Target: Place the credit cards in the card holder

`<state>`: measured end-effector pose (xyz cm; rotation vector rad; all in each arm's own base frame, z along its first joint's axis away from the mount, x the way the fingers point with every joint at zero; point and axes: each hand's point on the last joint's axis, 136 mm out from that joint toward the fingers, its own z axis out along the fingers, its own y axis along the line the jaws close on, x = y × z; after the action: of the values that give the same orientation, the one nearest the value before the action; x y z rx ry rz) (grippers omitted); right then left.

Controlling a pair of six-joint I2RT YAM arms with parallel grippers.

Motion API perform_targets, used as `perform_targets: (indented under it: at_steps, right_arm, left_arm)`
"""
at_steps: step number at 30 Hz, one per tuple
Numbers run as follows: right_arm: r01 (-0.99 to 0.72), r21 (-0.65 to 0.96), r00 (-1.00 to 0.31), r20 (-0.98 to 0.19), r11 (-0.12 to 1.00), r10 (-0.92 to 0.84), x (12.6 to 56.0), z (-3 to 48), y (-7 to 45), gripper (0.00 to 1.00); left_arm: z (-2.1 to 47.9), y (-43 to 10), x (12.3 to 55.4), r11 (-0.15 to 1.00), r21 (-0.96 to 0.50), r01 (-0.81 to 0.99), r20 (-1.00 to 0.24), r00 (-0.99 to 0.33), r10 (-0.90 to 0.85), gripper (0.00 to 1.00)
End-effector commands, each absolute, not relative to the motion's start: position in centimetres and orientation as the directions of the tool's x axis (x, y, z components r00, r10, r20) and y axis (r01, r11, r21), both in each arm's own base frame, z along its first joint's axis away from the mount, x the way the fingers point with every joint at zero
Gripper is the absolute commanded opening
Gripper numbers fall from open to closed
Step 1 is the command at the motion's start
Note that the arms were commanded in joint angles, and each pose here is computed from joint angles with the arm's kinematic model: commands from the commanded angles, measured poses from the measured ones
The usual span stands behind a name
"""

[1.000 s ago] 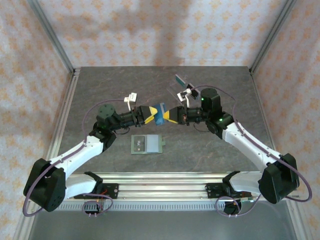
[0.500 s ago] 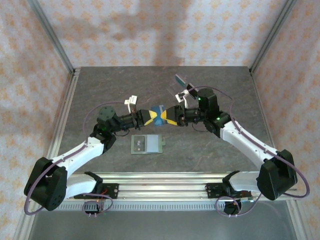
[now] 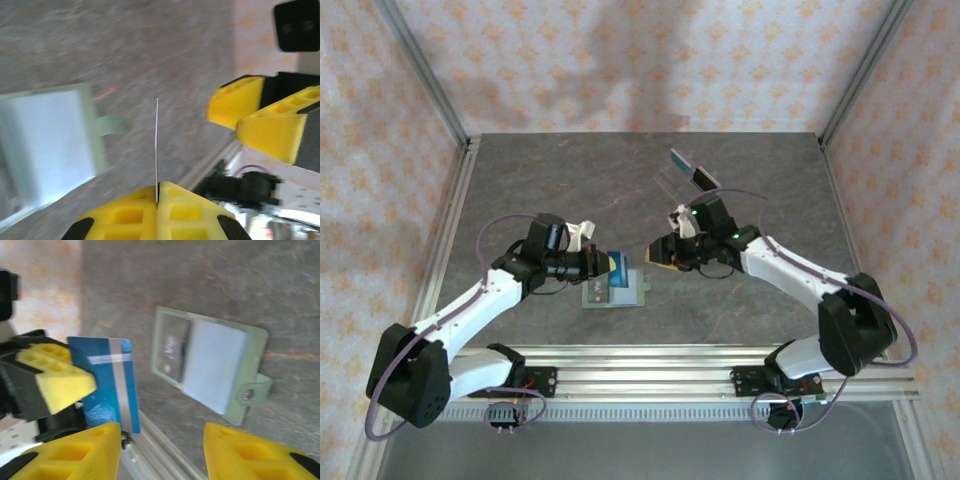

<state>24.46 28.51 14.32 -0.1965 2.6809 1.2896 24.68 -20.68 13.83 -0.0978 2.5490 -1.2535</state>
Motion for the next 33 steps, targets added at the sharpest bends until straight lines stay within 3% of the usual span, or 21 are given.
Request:
perform_targets:
  at_steps: [1, 4, 13, 33]
  right_arm:
    - [-0.211, 0.667, -0.973, -0.216, 0.715, -0.085, 24.3, 11.0, 28.3, 0.48]
    - [-0.209, 0.668, -0.974, -0.204, 0.714, -0.095, 24.2, 9.9, 29.1, 0.48]
    - [-0.201, 0.692, -0.978, -0.180, 0.694, -0.105, 24.0, 8.8, 29.8, 0.49]
    - [-0.172, 0.710, -0.985, -0.109, 0.682, -0.134, 23.3, 6.6, 30.3, 0.48]
  left_arm:
    - [9.4, -17.9, 23.5, 0.770, -0.638, 0.023, -0.180, -0.976, -0.120, 0.00]
    - [7.4, -17.3, 23.8, 0.783, -0.622, -0.029, -0.119, -0.984, -0.131, 0.00]
    - [5.5, -17.2, 24.8, 0.797, -0.603, -0.025, -0.108, -0.988, -0.113, 0.00]
    - [6.1, -19.3, 25.9, 0.712, -0.703, 0.002, -0.097, -0.991, -0.093, 0.00]
